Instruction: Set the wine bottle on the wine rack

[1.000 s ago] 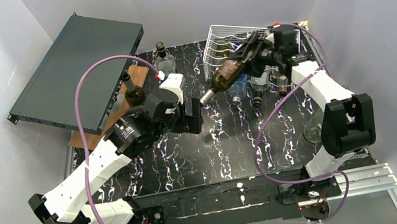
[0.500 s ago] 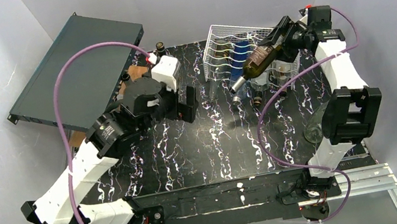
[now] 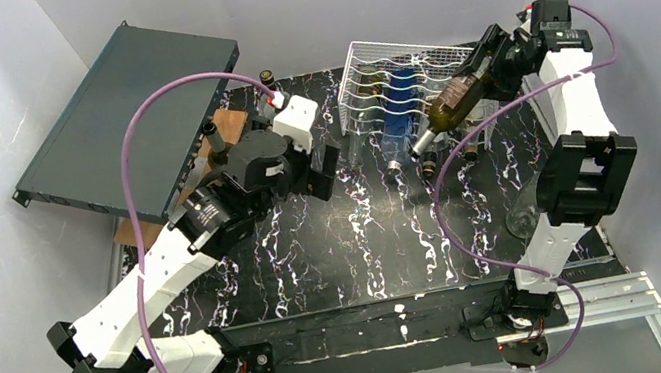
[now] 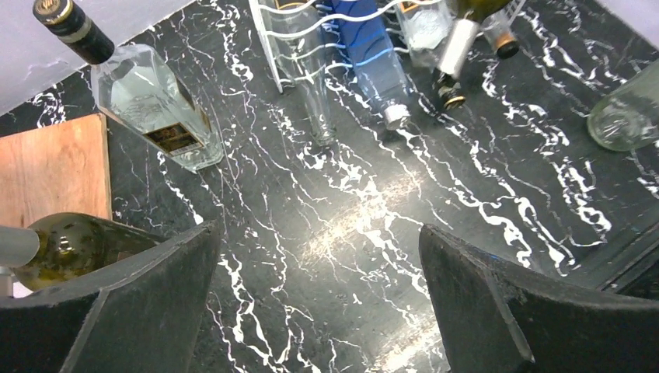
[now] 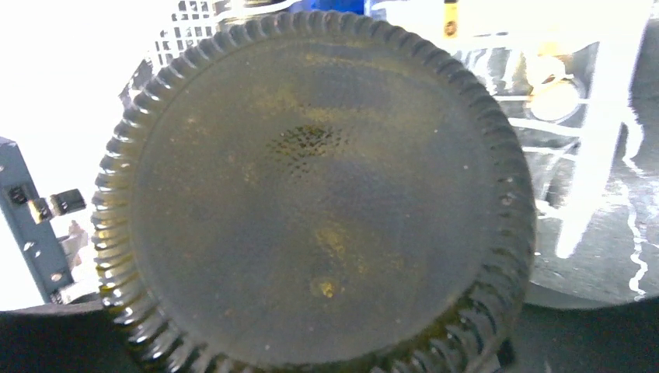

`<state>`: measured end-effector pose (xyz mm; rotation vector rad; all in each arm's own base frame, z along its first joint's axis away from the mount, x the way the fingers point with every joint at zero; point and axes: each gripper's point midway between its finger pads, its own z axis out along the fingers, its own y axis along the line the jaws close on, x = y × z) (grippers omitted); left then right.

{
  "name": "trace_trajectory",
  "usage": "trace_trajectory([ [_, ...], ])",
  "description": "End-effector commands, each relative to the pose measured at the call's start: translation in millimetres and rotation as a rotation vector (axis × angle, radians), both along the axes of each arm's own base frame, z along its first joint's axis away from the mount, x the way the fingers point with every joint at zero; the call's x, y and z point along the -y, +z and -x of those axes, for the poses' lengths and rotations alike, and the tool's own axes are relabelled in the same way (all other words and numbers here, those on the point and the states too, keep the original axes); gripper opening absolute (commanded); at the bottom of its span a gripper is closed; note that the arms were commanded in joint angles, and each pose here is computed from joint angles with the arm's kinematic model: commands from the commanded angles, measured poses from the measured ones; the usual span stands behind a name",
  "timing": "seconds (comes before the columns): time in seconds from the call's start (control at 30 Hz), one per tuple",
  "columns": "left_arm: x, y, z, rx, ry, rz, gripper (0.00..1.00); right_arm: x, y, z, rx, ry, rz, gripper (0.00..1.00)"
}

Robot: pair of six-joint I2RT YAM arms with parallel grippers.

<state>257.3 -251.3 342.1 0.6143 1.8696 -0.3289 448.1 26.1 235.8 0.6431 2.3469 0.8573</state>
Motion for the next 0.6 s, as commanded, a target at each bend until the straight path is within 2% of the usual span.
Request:
trace_trajectory([
  [0.0, -9.2, 5.0, -6.6, 0.062, 0.038, 0.006, 0.99, 19.6, 29.1, -5.6, 0.069, -0.018, 0.111, 0.01],
  [0.17, -13.1, -3.4, -4.4, 0.081, 0.037, 0.019, 0.99, 45.5, 28.8, -6.5, 0.051, -0.085, 0.256, 0.01],
  [0.57, -22.2, -9.9, -1.3, 0.099, 0.067, 0.057, 0.99, 75.2, 31.9, -25.6, 0.082, -0.235, 0.385, 0.01],
])
